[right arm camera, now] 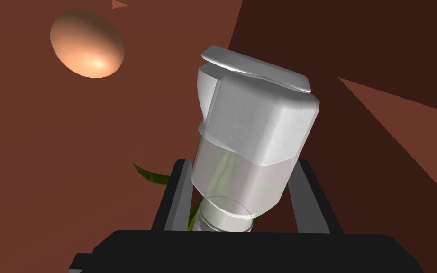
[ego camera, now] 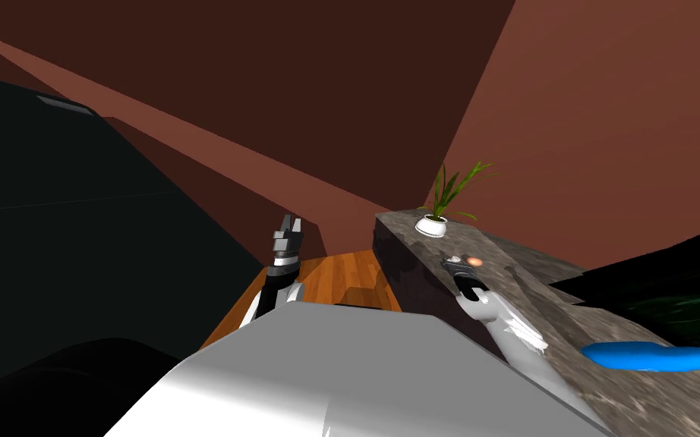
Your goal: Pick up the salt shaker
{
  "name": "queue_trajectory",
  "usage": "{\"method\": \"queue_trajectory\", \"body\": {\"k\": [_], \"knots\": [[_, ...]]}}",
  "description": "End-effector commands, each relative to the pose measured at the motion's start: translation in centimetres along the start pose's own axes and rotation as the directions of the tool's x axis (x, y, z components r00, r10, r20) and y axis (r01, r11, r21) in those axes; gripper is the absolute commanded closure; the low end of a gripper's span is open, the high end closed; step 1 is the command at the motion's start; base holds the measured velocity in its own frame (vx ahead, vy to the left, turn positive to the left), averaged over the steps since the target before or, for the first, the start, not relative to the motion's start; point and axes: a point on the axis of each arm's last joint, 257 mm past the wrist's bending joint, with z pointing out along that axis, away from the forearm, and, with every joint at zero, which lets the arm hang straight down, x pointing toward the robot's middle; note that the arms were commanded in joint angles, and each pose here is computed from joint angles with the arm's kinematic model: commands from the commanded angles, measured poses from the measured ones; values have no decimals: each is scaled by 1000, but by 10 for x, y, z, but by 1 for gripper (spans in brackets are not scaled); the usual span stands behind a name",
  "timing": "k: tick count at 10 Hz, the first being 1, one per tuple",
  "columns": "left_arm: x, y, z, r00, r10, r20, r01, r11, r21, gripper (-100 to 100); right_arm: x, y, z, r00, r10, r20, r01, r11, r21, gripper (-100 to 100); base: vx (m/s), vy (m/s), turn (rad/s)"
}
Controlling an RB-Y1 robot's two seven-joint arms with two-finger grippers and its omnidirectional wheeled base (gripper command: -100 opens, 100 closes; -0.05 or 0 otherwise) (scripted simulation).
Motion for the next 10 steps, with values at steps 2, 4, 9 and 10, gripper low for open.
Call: {"method": "queue_trajectory", "body": {"k": [2,4,9,10], "knots": [[0,0,0,1000,0,0,0,1000,0,0,18,-12,-14,1000,-7,-22,7,1000,9,100,41,4,35],[0,0,0,1000,0,0,0,1000,0,0,23,-23,-31,1000,1,-18,-1,1000,19,100,54,-7,54],[0,0,0,1000,0,0,0,1000,0,0,36,-46,-63,1000,18,-21,-17,999,44,100,47,0,42],[0,0,0,1000,0,0,0,1000,0,0,39,-50,-69,1000,7,-25,-6,999,45,100,62,-6,51]]}}
